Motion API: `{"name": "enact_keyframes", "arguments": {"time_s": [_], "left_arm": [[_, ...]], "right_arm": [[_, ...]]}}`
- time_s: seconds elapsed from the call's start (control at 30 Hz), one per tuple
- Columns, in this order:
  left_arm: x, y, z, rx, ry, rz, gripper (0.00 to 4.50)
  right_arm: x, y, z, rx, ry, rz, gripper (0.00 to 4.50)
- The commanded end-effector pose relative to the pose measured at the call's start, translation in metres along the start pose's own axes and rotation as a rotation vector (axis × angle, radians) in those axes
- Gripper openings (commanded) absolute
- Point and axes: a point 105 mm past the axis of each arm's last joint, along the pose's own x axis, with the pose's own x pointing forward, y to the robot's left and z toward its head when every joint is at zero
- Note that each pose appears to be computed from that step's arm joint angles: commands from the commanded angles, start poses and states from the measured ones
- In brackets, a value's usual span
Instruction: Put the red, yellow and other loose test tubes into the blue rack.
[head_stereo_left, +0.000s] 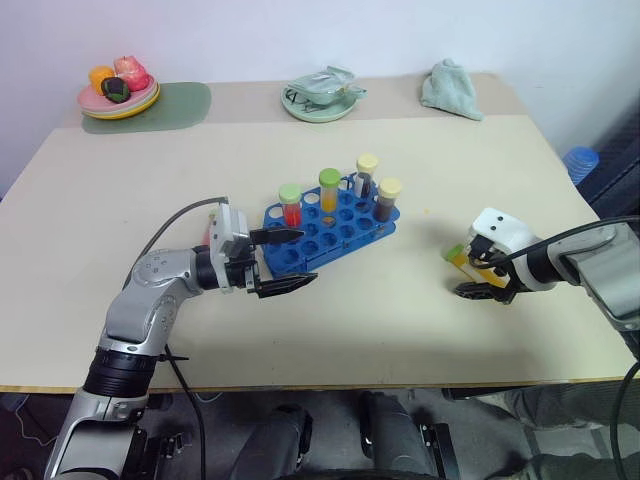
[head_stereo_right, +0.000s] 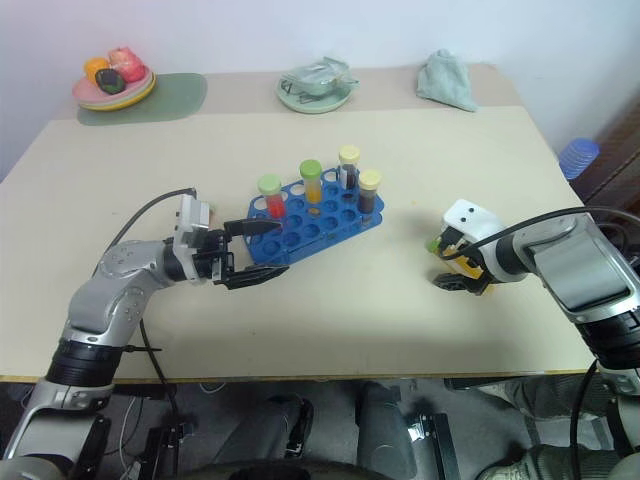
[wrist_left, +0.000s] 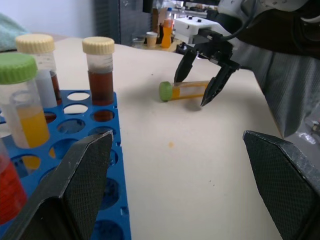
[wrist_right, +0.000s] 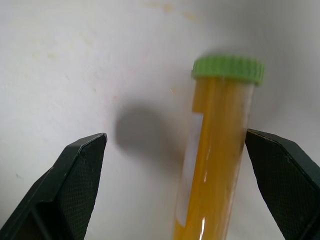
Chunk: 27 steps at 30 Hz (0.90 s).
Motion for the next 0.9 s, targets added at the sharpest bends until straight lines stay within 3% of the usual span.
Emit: {"name": "enact_keyframes", "arguments": {"time_s": [0.03, 0.3, 0.9], "left_arm": [[0.003, 0.000, 0.006, 0.034, -0.011, -0.008, 4.29], [0.002, 0.001, 0.006, 0.035, -0.010, -0.006, 4.29], [-0.002, -0.001, 0.006, 0.033, -0.006, 0.022, 4.29]], "right_arm": [[-0.002, -0.016, 0.002, -0.010, 0.009, -0.042, 4.46], [0.005, -0.043, 0.005, 0.009, 0.026, -0.076, 4.46], [0.008, -0.063, -0.007, -0.024, 0.130, -0.096, 4.46]]}}
